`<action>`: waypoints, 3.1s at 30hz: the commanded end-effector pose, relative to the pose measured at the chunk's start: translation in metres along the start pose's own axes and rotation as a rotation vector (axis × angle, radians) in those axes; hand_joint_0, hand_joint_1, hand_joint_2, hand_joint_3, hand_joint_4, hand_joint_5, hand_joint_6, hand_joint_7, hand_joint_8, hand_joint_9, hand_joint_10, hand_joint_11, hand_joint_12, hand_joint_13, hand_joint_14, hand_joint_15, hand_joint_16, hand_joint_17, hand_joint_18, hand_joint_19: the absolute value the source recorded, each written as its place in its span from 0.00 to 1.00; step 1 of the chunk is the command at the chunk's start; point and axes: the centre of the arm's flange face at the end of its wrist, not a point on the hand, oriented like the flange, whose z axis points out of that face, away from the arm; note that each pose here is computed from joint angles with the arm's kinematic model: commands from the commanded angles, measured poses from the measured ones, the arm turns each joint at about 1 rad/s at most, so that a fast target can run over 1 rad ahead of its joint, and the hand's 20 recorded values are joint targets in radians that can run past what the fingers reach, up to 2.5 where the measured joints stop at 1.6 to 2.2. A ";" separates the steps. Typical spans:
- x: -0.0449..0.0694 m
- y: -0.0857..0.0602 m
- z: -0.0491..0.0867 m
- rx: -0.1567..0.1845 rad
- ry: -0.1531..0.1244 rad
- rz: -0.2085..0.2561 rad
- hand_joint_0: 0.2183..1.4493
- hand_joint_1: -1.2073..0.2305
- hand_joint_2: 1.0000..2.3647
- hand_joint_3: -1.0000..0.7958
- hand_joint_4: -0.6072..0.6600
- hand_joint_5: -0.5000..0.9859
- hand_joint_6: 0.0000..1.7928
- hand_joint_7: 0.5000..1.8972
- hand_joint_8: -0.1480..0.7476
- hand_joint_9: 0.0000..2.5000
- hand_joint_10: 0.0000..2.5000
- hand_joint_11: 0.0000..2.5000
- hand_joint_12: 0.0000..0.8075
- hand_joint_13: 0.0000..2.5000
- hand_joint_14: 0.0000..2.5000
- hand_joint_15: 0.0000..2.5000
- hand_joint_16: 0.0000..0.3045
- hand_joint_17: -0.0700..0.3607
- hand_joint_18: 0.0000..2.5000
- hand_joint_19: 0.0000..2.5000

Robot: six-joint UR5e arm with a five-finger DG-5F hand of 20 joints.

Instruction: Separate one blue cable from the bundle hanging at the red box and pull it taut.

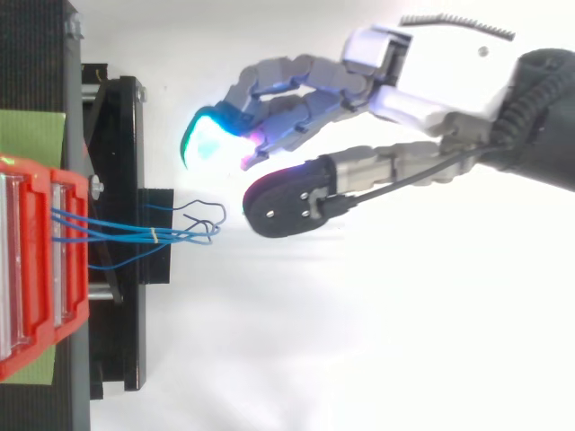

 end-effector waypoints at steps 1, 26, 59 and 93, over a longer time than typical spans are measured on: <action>0.006 -0.010 0.008 -0.001 0.003 0.000 0.29 0.44 0.01 0.33 0.73 0.21 0.28 0.31 0.58 0.26 0.00 0.17 0.46 0.22 0.00 0.12 0.17 0.43 0.24 0.16; 0.038 -0.029 0.026 -0.111 0.106 0.090 0.27 0.40 0.00 0.28 0.73 0.21 0.28 0.31 0.56 0.27 0.00 0.21 0.46 0.25 0.00 0.14 0.16 0.42 0.25 0.17; 0.050 -0.016 0.042 -0.212 0.128 0.125 0.34 0.39 0.01 0.32 0.72 0.21 0.28 0.35 0.56 0.32 0.00 0.26 0.45 0.32 0.01 0.19 0.15 0.39 0.28 0.20; 0.045 0.003 0.047 -0.249 0.183 0.107 0.35 0.39 0.01 0.39 0.64 0.19 0.48 0.19 0.58 0.35 0.00 0.32 0.47 0.35 0.01 0.20 0.15 0.40 0.30 0.20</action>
